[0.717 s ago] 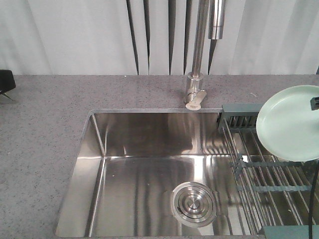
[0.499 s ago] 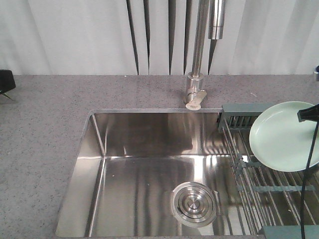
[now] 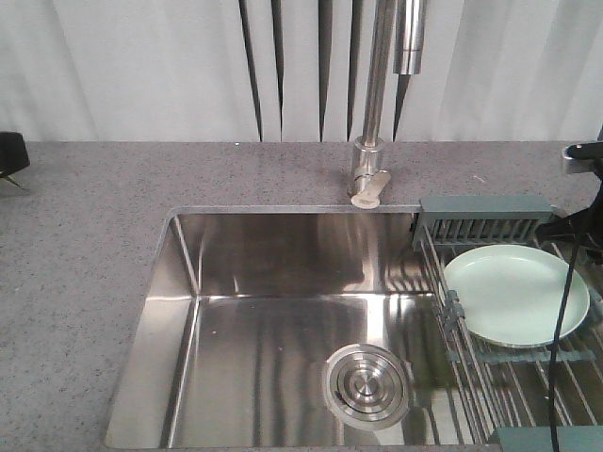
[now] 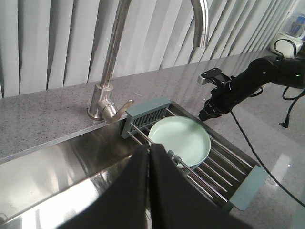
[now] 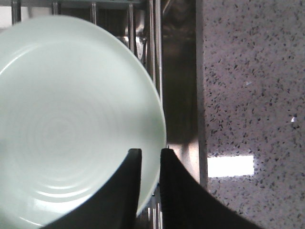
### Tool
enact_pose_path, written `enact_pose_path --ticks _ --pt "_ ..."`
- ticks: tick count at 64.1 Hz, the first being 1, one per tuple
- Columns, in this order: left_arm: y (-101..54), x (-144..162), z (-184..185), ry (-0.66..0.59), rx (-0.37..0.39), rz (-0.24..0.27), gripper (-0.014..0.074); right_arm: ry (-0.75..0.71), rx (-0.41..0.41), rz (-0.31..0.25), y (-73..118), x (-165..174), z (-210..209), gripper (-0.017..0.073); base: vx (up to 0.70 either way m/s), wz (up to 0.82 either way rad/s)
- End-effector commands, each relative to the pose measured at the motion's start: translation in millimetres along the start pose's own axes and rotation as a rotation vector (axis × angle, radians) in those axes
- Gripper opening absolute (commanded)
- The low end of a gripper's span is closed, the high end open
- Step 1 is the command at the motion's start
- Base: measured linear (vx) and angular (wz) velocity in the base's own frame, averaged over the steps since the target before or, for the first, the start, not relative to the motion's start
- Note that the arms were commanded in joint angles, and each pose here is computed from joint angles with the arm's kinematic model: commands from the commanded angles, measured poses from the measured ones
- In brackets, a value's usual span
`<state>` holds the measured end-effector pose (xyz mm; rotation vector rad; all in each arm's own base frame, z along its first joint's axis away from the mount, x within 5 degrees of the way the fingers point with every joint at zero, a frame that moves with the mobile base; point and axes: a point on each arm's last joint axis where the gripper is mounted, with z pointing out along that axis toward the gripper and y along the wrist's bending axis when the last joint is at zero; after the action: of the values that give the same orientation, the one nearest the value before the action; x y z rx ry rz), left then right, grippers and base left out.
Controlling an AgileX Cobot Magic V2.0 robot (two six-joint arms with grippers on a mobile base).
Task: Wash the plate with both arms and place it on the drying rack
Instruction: 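Lower the plate onto the drying rack and open the right gripper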
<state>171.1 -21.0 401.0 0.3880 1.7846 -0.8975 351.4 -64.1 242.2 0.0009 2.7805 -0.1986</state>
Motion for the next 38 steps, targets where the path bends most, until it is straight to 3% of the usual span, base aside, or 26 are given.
enact_pose_path --ticks 1,11,20,29,38 --pt "-14.2 3 -3 0.085 0.097 0.03 -0.0006 -0.108 0.022 -0.008 -4.8 -10 -23 0.0255 0.0 0.0" --pt "-14.2 3 -3 0.085 0.097 0.03 -0.0006 -0.119 0.024 0.009 -5.5 -11 -25 0.041 0.0 0.0" --pt "-14.3 3 -3 0.085 0.097 0.03 -0.0006 -0.182 0.028 0.043 -7.3 -14 -44 0.043 0.0 0.0" --pt "-14.3 3 -3 0.085 0.097 0.03 -0.0006 -0.291 -0.03 0.092 -5.9 -22 -90 0.0341 0.0 0.0" --pt "-14.6 3 -3 0.079 0.1 0.029 -0.0006 -0.446 -0.129 0.045 1.2 -22 -151 0.0159 0.0 0.0"
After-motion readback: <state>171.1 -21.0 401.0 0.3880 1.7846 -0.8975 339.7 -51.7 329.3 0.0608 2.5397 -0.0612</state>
